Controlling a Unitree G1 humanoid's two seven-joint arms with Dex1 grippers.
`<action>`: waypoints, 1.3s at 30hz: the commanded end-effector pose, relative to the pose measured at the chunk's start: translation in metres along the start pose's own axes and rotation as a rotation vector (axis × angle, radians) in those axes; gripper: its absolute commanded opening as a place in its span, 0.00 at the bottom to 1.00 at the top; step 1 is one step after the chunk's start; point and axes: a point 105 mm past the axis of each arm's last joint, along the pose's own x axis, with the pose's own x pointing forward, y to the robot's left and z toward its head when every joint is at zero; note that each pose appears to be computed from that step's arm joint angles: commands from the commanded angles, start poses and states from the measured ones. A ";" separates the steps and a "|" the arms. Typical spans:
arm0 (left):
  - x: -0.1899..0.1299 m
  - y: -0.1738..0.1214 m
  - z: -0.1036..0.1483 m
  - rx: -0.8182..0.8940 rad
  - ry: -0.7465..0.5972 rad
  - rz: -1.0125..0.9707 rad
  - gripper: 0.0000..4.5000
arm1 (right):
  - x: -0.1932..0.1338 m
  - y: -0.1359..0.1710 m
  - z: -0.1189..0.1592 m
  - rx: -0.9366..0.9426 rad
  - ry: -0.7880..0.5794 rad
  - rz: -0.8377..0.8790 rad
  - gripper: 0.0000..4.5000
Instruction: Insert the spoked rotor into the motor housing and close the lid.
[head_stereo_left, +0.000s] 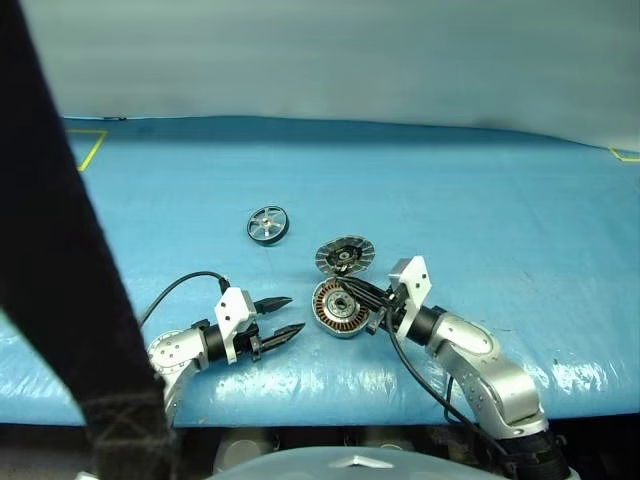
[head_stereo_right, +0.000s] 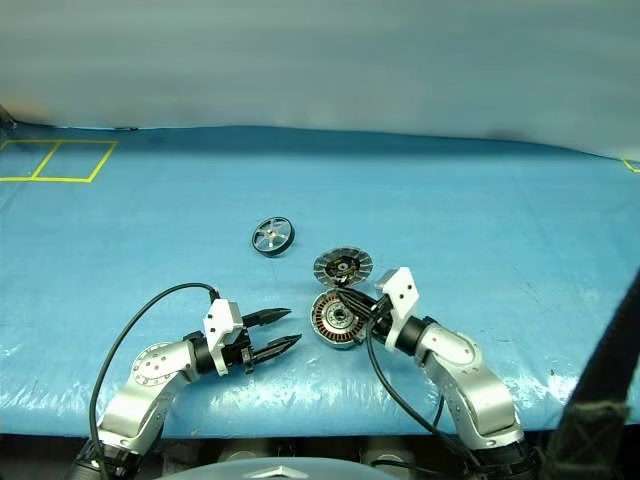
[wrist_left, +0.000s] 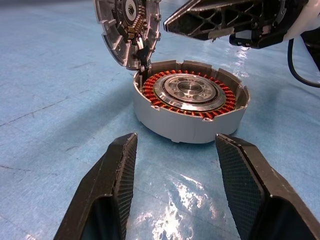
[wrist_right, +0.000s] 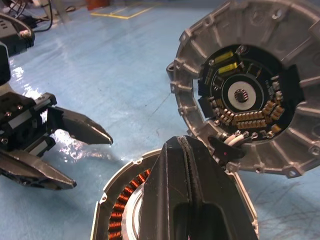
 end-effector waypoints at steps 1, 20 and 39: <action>0.004 -0.004 0.015 0.044 -0.025 -0.020 0.59 | -0.002 0.003 -0.002 -0.075 0.026 0.017 0.01; 0.008 -0.006 0.022 0.029 -0.001 -0.007 0.59 | -0.002 0.012 -0.007 -0.273 0.122 0.103 0.01; 0.009 -0.006 0.014 0.022 0.010 0.003 0.59 | 0.001 0.004 -0.015 -0.153 0.130 0.095 0.01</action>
